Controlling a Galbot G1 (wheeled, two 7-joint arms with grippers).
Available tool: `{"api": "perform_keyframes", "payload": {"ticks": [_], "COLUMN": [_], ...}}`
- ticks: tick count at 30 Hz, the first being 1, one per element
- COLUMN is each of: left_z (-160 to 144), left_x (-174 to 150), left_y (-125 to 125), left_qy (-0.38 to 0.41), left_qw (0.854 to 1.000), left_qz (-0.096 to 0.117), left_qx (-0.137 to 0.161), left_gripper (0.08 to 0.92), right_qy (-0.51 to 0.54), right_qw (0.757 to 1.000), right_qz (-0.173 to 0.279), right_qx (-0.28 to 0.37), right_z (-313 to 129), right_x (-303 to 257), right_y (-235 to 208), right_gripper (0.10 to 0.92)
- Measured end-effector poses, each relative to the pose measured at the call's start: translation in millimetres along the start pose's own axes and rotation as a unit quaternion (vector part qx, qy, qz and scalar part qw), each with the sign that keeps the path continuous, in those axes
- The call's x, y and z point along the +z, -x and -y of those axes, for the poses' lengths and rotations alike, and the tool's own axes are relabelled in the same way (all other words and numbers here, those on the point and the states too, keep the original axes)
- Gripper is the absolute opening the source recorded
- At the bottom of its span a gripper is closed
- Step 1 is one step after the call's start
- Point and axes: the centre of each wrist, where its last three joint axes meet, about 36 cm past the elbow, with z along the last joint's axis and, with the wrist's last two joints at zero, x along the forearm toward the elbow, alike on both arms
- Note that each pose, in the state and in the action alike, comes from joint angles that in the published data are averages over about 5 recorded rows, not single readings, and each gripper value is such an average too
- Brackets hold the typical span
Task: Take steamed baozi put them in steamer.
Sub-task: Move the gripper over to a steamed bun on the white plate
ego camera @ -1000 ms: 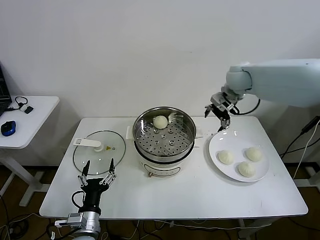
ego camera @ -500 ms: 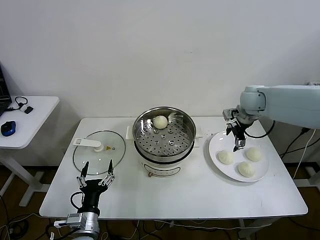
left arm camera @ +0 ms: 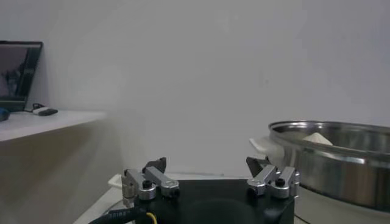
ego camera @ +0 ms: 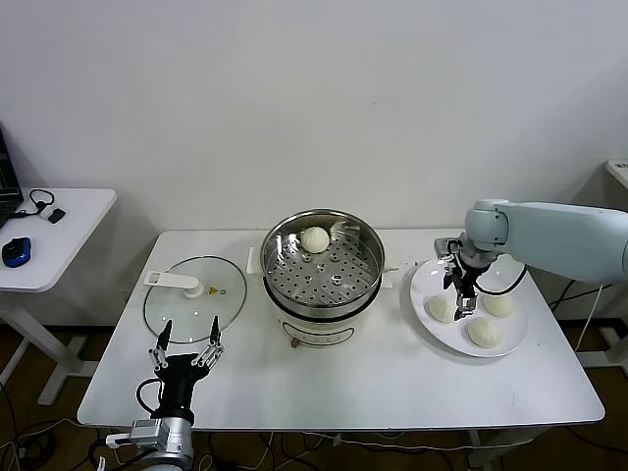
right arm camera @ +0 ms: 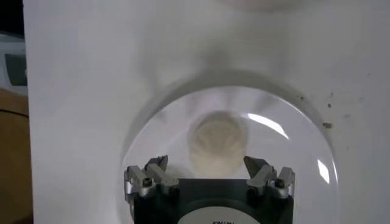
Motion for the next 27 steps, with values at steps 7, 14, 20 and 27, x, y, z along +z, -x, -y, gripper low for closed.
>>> {"api": "perform_keyframes", "payload": {"ticks": [7, 14, 20, 27], "left_z": [1, 0, 1, -1], "left_x": [2, 2, 2, 1], "left_y": [0, 0, -1, -1], "left_qy": [0.002, 0.004, 0.004, 0.005], "left_qw": [1.000, 1.000, 1.000, 1.000], "left_qz": [-0.002, -0.001, -0.001, 0.001], "left_qx": [0.001, 0.001, 0.001, 0.000], "left_gripper": [0.823, 0.823, 0.823, 0.823], "right_qy": [0.006, 0.008, 0.007, 0.002], "right_qw": [1.000, 1.000, 1.000, 1.000], "right_qz": [0.005, 0.009, 0.010, 0.008], "right_qx": [0.002, 0.006, 0.007, 0.002], "right_z": [6, 10, 13, 12], "right_x": [8, 11, 8, 4], "right_y": [16, 24, 28, 33], "right_gripper": [0.823, 0.823, 0.823, 0.822]}}
